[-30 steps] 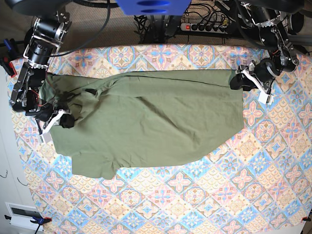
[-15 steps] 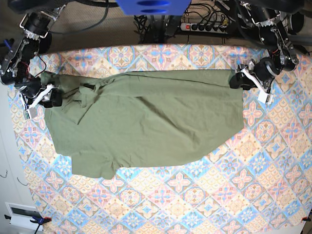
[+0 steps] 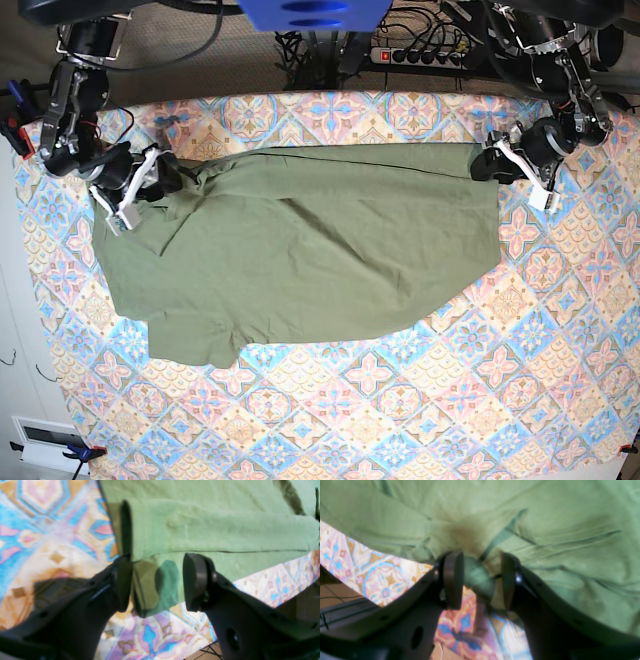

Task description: Layout the t-shirt on the table in an organized manner, then fold the t-shirt properly

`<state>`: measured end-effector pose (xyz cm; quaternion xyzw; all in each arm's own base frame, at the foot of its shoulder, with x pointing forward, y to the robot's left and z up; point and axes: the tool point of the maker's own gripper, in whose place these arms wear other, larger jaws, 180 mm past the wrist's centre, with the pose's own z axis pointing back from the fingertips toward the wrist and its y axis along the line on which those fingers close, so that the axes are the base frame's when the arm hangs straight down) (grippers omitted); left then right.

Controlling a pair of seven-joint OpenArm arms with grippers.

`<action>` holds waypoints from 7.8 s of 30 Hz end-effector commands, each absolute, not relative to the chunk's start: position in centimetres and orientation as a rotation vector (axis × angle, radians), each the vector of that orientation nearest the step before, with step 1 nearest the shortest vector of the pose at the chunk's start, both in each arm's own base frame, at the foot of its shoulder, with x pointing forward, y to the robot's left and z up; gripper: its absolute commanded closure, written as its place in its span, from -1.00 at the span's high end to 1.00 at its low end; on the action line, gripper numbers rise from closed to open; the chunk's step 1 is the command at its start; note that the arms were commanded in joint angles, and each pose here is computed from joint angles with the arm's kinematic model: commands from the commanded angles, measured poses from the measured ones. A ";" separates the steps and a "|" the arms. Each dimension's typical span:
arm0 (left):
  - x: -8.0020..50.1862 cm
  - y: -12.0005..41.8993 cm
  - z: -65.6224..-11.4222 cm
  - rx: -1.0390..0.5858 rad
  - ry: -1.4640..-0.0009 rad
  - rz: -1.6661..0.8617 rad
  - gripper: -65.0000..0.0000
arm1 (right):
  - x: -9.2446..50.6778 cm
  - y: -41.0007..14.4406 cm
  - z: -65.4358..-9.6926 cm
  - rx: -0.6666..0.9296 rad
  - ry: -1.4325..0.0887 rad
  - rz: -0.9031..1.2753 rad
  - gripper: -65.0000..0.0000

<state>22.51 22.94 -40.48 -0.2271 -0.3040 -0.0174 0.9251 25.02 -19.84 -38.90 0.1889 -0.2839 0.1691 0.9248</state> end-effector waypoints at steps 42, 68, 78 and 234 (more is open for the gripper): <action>26.4 28.6 -33.3 -0.458 -0.895 0.046 -0.08 | 33.1 -15.2 -32.3 0.482 -0.850 0.385 -0.26; 26.4 28.3 -33.5 -0.460 -0.887 0.041 -0.08 | 23.5 -22.4 -42.4 0.292 -0.500 0.235 -0.62; 28.5 29.0 -32.3 -0.474 -0.946 0.063 -0.06 | 26.6 -19.9 -36.6 0.349 -0.705 0.302 -0.62; 31.7 20.9 -40.2 -0.777 -0.673 0.237 0.23 | 28.6 -19.2 -34.8 0.359 -0.765 0.320 -0.62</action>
